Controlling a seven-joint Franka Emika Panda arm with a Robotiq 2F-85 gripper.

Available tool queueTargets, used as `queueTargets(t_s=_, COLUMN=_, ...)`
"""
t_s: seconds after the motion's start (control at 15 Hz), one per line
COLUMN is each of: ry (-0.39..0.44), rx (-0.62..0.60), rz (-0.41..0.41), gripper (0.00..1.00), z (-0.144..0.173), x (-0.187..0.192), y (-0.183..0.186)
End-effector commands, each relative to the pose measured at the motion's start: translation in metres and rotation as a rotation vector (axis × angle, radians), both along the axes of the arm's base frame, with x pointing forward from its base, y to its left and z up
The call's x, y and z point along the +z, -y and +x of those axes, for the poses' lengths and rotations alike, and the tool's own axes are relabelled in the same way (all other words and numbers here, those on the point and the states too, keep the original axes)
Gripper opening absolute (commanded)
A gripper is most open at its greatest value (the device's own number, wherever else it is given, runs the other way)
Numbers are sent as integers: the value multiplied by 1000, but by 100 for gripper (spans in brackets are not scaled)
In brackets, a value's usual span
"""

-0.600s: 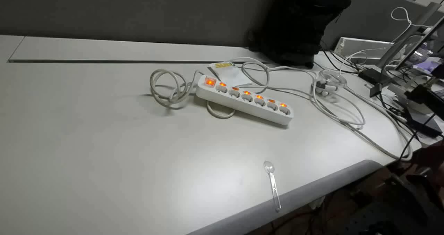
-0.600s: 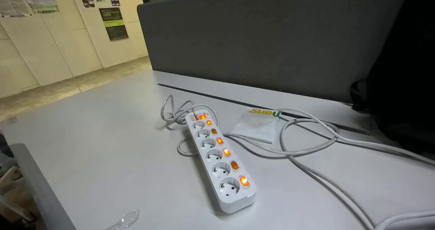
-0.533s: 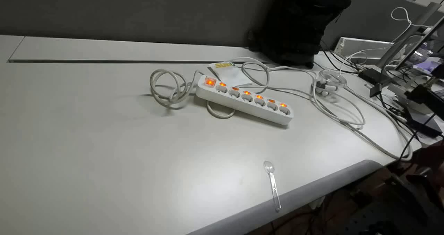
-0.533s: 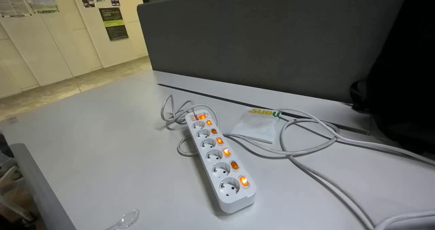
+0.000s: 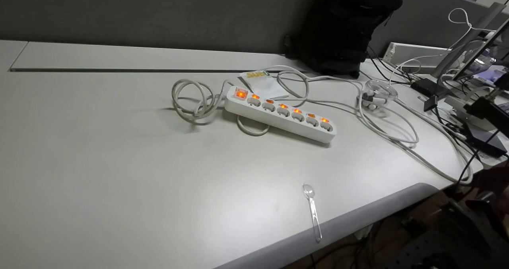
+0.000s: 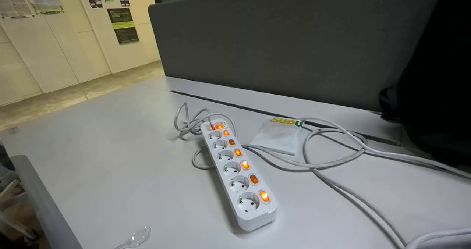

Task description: Turn on the second switch from the right of the adapter

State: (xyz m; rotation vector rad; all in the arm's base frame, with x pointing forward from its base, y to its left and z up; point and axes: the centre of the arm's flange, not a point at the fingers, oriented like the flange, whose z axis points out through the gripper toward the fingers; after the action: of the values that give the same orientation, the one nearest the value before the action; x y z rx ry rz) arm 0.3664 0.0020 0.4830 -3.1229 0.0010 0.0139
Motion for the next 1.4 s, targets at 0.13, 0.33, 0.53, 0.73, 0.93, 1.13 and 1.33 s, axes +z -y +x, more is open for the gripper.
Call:
queueTargets(t_s=0.13, ry=0, rx=0, rz=0, gripper=100, z=0, x=0, y=0)
queueTargets(t_s=0.33, ry=0, rx=0, rz=0, gripper=100, z=0, x=0, y=0)
queueTargets(t_s=0.53, ry=0, rx=0, rz=0, gripper=100, z=0, x=0, y=0)
queueTargets(t_s=0.73, ry=0, rx=0, rz=0, gripper=100, z=0, x=0, y=0)
queueTargets(t_s=0.93, ry=0, rx=0, rz=0, gripper=100, z=0, x=0, y=0)
queueTargets(t_s=1.13, ry=14, rx=-1, rz=-3, gripper=100, z=3, x=-2, y=-1)
queueTargets(t_s=1.33, ry=96, rx=-38, rz=-7, gripper=100, z=26, x=-13, y=4)
